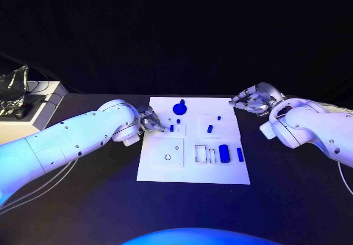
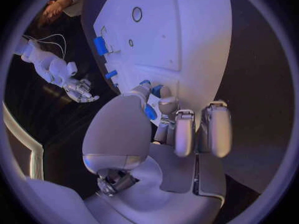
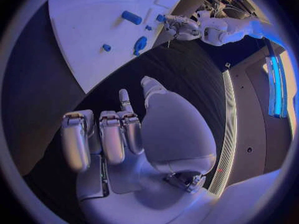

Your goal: Assemble the parts on the task board

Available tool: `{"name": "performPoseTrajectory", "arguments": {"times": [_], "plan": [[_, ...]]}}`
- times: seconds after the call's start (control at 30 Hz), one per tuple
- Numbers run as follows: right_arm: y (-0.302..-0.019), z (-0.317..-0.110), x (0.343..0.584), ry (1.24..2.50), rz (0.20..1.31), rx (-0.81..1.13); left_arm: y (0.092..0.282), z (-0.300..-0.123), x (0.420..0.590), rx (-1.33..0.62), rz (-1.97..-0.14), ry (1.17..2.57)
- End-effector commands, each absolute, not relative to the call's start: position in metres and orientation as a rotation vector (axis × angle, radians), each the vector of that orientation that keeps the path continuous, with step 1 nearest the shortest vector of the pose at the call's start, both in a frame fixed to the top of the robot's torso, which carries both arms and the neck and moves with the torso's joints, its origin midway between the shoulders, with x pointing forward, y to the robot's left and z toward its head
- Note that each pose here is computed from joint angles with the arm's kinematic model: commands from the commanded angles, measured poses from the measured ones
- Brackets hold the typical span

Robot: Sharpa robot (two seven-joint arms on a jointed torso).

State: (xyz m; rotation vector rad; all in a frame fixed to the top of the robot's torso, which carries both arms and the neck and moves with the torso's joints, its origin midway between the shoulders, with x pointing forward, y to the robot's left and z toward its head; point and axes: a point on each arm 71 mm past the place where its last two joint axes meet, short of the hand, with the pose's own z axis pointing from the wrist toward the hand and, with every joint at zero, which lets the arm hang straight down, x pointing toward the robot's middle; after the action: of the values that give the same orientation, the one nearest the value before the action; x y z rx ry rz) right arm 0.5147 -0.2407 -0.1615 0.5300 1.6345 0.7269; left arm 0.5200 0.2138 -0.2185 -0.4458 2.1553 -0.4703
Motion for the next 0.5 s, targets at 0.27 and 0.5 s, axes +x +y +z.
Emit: {"name": "performPoseTrajectory", "arguments": {"times": [0.27, 0.5], "plan": [[-0.2391, -0.1617, 0.5143, 1.641, 0.735, 0.512, 0.2127, -0.2240, 0.5181, -0.425, -0.447, 2.208], [-0.2385, -0.1616, 0.5138, 1.642, 0.737, 0.511, 0.2149, -0.2256, 0.5203, -0.445, -0.430, 2.201]]}}
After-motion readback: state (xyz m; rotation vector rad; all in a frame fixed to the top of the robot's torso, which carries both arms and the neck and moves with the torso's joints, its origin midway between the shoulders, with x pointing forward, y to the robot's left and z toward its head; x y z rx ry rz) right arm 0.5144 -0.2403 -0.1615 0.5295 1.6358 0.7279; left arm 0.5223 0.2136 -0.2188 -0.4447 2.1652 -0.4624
